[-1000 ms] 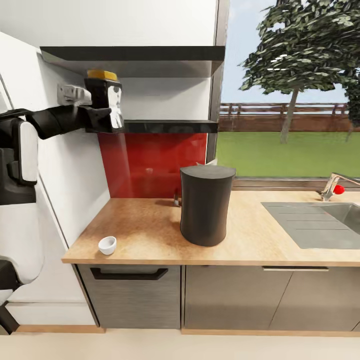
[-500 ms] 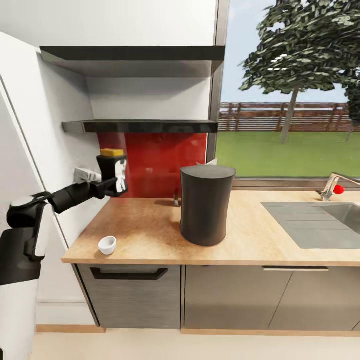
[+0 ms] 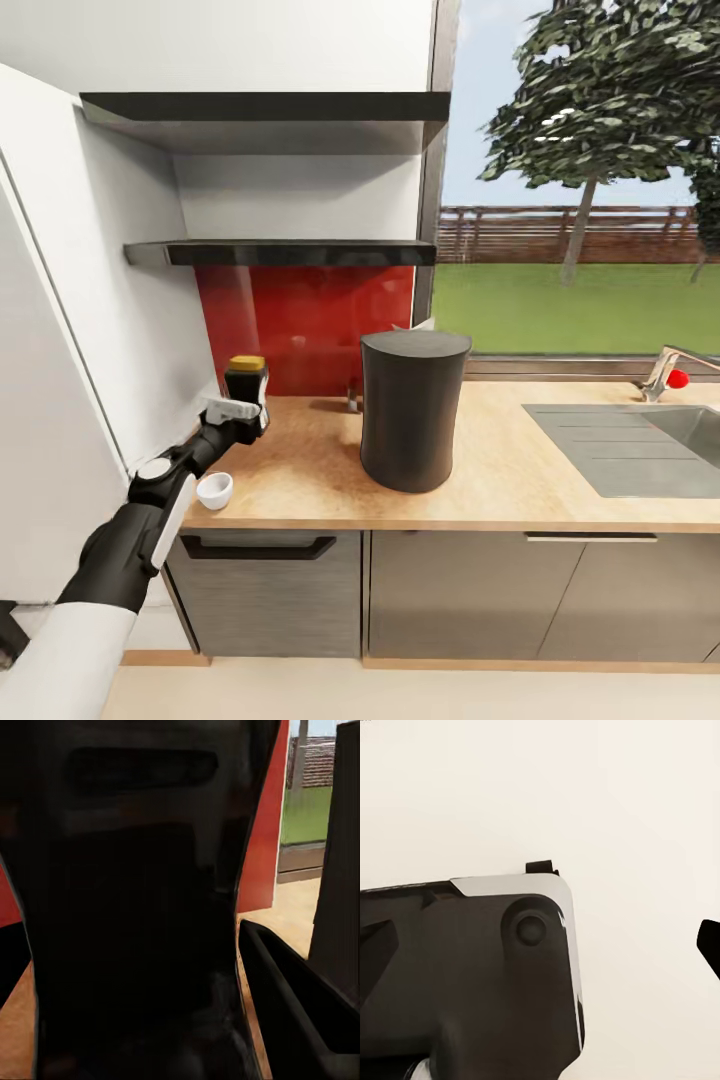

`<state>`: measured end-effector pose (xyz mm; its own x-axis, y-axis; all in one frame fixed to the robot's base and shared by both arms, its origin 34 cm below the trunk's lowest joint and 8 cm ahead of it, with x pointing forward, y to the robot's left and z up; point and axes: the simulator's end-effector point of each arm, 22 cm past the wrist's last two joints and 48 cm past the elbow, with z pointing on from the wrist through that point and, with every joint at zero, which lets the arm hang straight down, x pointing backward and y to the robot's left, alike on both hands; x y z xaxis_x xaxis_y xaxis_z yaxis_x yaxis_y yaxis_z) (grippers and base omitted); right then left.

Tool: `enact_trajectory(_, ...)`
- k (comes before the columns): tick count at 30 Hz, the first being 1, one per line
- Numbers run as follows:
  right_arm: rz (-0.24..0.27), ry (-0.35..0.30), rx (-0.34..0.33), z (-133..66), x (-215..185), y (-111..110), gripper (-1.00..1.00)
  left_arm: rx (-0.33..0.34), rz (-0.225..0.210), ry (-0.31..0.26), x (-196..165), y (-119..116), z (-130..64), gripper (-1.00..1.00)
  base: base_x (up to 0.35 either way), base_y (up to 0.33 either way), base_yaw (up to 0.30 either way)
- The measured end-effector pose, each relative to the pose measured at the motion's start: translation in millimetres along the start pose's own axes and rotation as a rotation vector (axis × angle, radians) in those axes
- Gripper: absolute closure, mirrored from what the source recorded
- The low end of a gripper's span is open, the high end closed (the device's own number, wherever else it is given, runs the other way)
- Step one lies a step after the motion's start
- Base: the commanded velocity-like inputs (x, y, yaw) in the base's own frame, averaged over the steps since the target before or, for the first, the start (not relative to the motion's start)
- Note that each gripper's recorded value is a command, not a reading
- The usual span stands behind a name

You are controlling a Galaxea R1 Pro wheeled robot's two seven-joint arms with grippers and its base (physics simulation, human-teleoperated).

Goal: Set up a coffee station on the kitchen countertop: keep the coffee maker on the countertop, move the bottle of coffee from the kitchen shelf to the counter next to the coffee maker, place a paper coffee filter on top of the coffee maker, put the saucer next to the coffee maker with the coffee cup on the saucer, and place the electric kettle next to the coffee maker.

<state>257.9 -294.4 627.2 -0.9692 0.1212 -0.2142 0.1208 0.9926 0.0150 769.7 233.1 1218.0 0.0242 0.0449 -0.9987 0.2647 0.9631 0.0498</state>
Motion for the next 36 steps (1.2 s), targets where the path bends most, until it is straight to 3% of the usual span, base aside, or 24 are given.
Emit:
enact_trajectory(5,0.000,-0.005,0.001,-0.1,-1.2,-0.6,-1.00,-0.027,0.053,-0.019,7.1,-29.0,13.4,1.00,0.000,0.000,0.000)
enact_trajectory(12,0.001,-0.004,0.003,-0.1,-0.8,-2.1,-1.00,-0.028,0.090,-0.084,9.4,-31.9,10.9,1.00,0.000,0.000,-0.137)
enact_trajectory(22,0.002,-0.005,0.006,-0.3,-1.2,-3.2,-1.00,-0.029,0.078,-0.071,55.6,-29.6,3.6,1.00,0.031,0.000,-0.256)
enact_trajectory(27,0.002,-0.006,0.011,-0.5,-1.7,-5.5,-1.00,-0.035,0.074,-0.069,56.6,-27.0,2.9,1.00,0.302,0.070,-0.033)
enact_trajectory(36,0.000,-0.005,0.010,-0.2,-1.7,-5.1,-1.00,-0.018,0.057,-0.012,96.4,-39.8,-12.2,1.00,0.098,0.075,0.000)
